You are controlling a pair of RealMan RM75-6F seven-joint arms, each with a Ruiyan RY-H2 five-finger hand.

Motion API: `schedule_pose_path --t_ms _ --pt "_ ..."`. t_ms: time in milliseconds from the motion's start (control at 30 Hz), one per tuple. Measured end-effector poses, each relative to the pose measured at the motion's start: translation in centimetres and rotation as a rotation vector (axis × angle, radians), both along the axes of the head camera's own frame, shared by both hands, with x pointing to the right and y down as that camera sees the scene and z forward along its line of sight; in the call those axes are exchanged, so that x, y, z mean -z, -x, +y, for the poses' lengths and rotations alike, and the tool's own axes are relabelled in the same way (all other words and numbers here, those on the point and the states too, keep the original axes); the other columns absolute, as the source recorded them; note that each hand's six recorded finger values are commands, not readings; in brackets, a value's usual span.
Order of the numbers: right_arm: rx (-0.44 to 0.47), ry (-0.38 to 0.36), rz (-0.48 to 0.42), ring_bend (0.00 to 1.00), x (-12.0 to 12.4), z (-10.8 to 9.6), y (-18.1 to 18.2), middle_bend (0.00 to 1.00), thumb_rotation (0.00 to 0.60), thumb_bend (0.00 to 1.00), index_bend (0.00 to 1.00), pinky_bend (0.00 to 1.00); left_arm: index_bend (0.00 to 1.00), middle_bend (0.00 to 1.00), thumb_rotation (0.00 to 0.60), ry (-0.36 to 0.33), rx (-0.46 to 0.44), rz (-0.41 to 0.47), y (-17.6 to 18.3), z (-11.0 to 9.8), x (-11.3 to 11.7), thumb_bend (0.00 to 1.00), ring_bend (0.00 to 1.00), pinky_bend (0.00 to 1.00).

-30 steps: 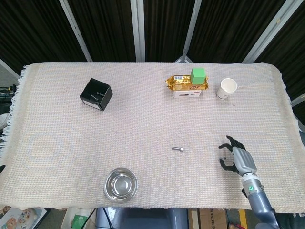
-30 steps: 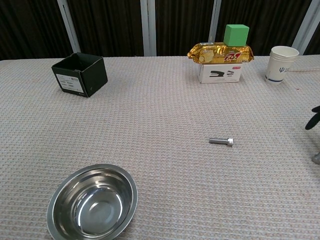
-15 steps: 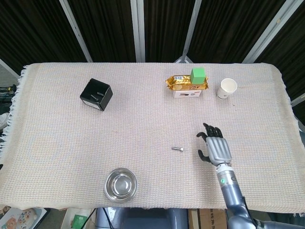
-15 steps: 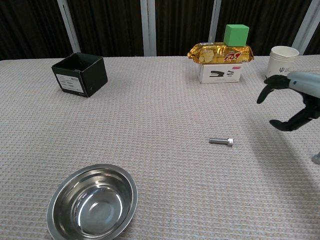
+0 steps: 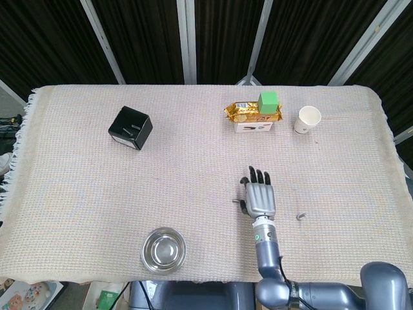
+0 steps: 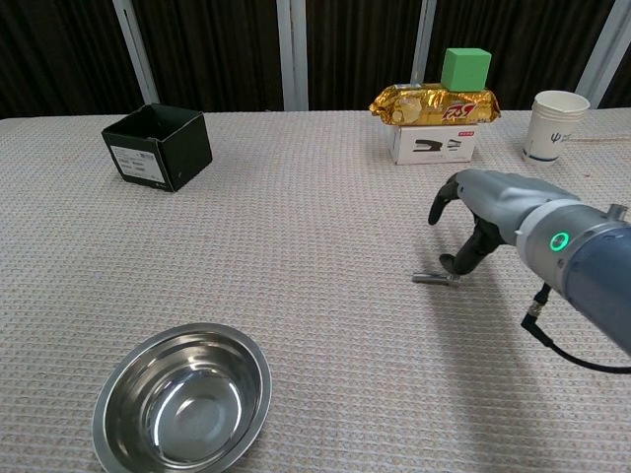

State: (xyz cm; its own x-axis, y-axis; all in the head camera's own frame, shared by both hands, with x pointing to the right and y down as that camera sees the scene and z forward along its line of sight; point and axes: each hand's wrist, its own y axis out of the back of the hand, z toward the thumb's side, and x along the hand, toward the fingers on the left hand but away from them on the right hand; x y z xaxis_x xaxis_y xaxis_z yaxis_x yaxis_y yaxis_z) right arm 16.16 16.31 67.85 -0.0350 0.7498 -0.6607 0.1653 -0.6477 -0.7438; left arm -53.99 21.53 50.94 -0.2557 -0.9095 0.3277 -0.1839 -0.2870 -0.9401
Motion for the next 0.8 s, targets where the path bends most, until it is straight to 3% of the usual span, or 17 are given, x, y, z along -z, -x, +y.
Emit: schedule_pose_path --t_ms 800 --pt "-0.046 0.038 -0.038 0.0 -2.2 2.8 0.4 0.01 0.6 0.39 0.42 0.0 0.18 0.11 0.6 0.004 -0.003 -0.001 -0.1 -0.1 -0.2 0.06 0.02 0.05"
